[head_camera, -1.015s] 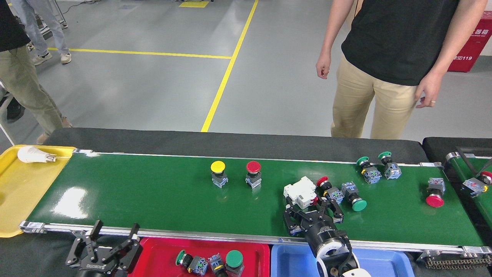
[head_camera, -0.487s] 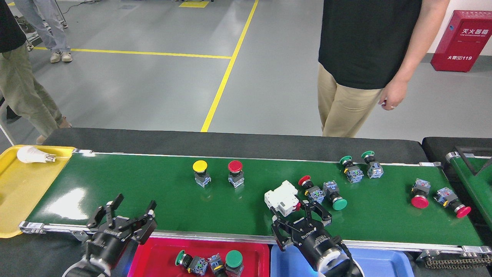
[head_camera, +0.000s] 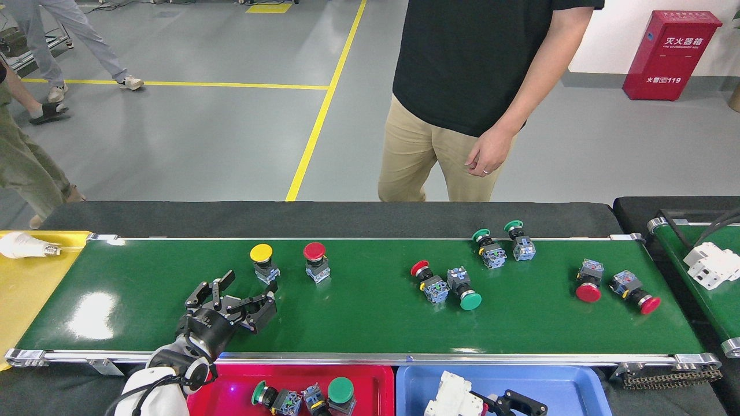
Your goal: Pick switch part from conveyor to tray
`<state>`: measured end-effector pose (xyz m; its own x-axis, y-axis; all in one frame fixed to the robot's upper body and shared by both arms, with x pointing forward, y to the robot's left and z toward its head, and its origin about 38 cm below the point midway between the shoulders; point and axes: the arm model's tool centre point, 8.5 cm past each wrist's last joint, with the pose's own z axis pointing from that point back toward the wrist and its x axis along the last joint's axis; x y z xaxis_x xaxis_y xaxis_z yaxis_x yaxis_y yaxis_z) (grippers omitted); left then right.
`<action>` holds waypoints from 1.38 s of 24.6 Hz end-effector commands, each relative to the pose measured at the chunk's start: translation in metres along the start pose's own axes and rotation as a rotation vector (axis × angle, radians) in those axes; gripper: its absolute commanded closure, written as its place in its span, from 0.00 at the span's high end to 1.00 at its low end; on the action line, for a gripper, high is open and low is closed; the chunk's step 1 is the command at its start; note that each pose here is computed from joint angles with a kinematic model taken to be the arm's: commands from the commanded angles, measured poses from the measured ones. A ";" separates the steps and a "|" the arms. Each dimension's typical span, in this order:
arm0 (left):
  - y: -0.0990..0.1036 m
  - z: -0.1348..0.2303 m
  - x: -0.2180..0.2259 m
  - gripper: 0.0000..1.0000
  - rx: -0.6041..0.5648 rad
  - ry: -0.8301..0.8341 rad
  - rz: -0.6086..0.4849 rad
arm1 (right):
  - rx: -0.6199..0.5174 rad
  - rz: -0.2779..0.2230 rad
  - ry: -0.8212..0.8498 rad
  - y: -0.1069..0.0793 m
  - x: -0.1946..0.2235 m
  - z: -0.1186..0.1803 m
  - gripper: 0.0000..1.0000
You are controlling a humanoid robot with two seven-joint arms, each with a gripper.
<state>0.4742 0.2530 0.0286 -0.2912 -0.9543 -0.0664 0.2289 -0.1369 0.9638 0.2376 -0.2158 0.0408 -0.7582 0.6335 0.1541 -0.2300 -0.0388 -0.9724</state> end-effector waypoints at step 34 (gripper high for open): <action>-0.030 0.172 -0.040 1.00 0.270 0.266 0.039 | -0.153 -0.016 0.928 -0.044 -0.108 -0.048 1.00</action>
<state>0.3156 0.3208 0.0400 -0.1647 -0.9857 -0.0345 0.0370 -0.0411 0.9985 0.3511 -0.2491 0.0545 0.0088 0.9994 0.0336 -0.1115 0.0344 -0.9932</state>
